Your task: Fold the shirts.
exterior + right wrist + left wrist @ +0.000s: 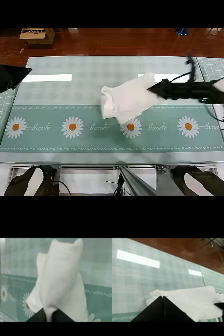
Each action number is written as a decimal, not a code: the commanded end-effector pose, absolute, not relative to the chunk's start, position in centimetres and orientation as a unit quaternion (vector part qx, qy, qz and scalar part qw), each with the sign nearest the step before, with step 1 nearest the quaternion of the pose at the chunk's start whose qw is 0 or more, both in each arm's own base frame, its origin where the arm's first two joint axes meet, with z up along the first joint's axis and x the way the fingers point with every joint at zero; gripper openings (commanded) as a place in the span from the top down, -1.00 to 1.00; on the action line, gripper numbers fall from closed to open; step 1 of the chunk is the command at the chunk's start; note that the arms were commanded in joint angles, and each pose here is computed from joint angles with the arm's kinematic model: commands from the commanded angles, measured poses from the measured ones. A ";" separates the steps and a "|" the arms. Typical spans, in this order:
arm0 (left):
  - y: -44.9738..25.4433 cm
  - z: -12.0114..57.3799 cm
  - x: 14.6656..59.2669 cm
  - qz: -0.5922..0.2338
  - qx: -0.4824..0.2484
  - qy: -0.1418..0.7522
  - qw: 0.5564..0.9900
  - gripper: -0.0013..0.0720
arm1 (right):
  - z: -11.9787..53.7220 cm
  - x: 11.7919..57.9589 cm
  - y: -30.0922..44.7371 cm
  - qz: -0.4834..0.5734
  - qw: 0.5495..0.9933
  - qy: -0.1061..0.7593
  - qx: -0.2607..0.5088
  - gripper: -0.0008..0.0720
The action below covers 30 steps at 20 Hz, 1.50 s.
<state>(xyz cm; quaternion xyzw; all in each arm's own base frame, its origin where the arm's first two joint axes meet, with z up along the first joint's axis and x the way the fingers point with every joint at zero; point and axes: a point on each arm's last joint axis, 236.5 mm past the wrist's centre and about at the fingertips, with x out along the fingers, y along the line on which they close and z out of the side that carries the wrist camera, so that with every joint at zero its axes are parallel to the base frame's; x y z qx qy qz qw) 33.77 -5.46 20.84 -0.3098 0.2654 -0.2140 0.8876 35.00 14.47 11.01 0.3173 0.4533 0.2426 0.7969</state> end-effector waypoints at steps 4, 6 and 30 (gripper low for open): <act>-5.9 19.4 34.6 -0.220 -0.319 0.286 0.876 0.90 | 12.7 26.7 -1.5 0.010 0.832 0.509 0.220 0.87; -6.3 19.2 34.6 -0.227 -0.319 0.291 0.873 0.90 | 11.0 23.6 -5.9 -0.067 0.804 0.552 0.212 0.87; 3.6 20.5 40.1 -0.071 -0.298 0.168 0.937 0.90 | 11.1 -8.6 -19.4 -0.618 0.423 0.569 0.340 0.28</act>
